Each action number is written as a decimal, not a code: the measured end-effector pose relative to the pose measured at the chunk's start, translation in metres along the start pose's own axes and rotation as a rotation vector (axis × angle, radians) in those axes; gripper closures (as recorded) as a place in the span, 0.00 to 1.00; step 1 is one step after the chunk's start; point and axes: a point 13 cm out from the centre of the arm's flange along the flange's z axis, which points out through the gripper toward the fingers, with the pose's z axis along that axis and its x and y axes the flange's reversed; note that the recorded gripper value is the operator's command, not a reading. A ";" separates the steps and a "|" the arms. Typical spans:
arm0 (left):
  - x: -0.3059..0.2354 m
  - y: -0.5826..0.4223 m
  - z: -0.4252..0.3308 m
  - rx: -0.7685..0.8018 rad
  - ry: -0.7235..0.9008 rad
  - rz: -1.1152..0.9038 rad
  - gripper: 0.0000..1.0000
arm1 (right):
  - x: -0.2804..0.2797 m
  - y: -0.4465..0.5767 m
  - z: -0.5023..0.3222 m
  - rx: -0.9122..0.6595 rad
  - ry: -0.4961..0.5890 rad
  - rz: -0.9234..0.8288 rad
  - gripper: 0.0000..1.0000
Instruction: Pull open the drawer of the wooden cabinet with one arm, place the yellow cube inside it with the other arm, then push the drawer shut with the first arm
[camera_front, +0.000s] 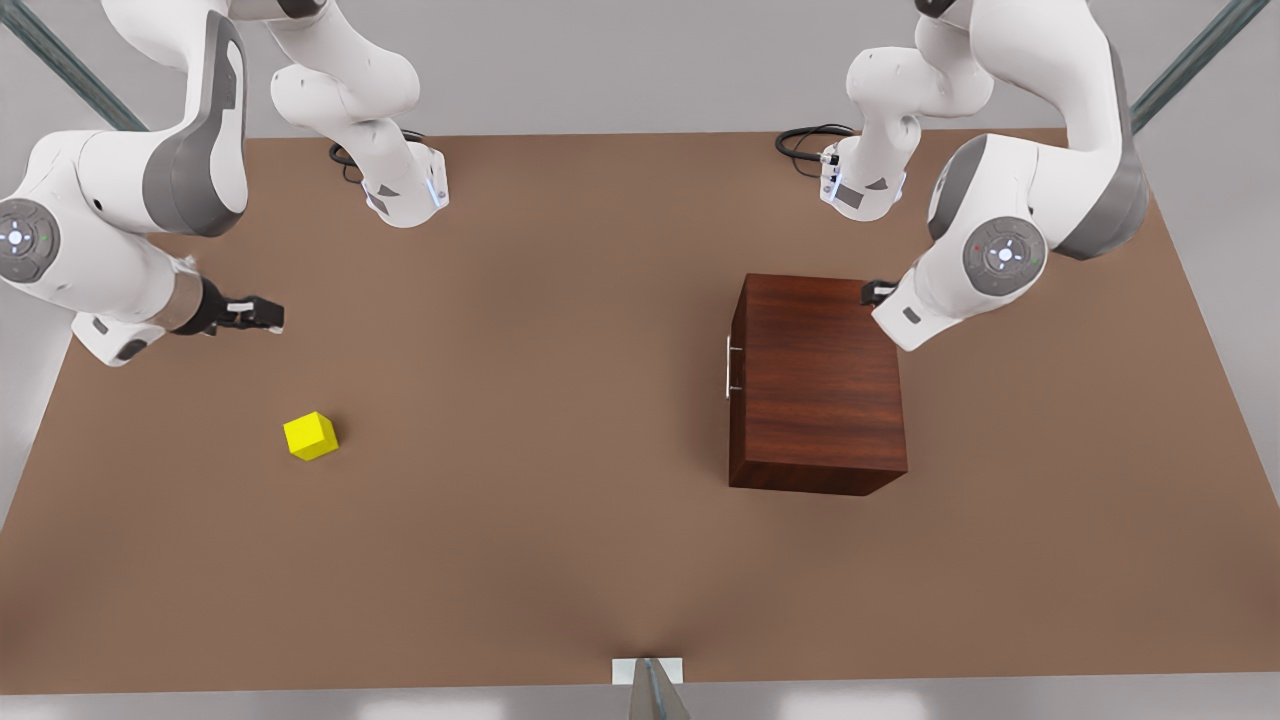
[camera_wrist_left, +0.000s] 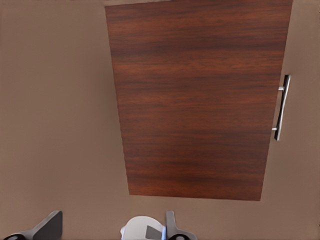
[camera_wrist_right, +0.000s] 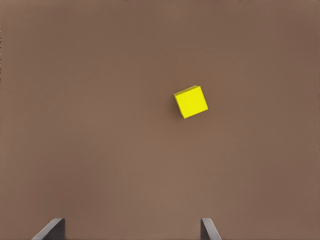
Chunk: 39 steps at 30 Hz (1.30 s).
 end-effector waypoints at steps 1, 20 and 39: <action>-0.003 -0.001 0.000 0.002 -0.010 -0.006 0.00 | -0.004 0.000 0.000 0.001 -0.013 -0.003 0.00; -0.073 -0.338 0.143 -0.264 -0.263 0.129 0.00 | -0.144 0.009 0.208 0.044 0.021 -0.284 0.00; -0.104 -0.288 0.169 -0.291 -0.300 -0.276 0.05 | -0.140 -0.060 0.269 -0.008 -0.026 -0.560 0.00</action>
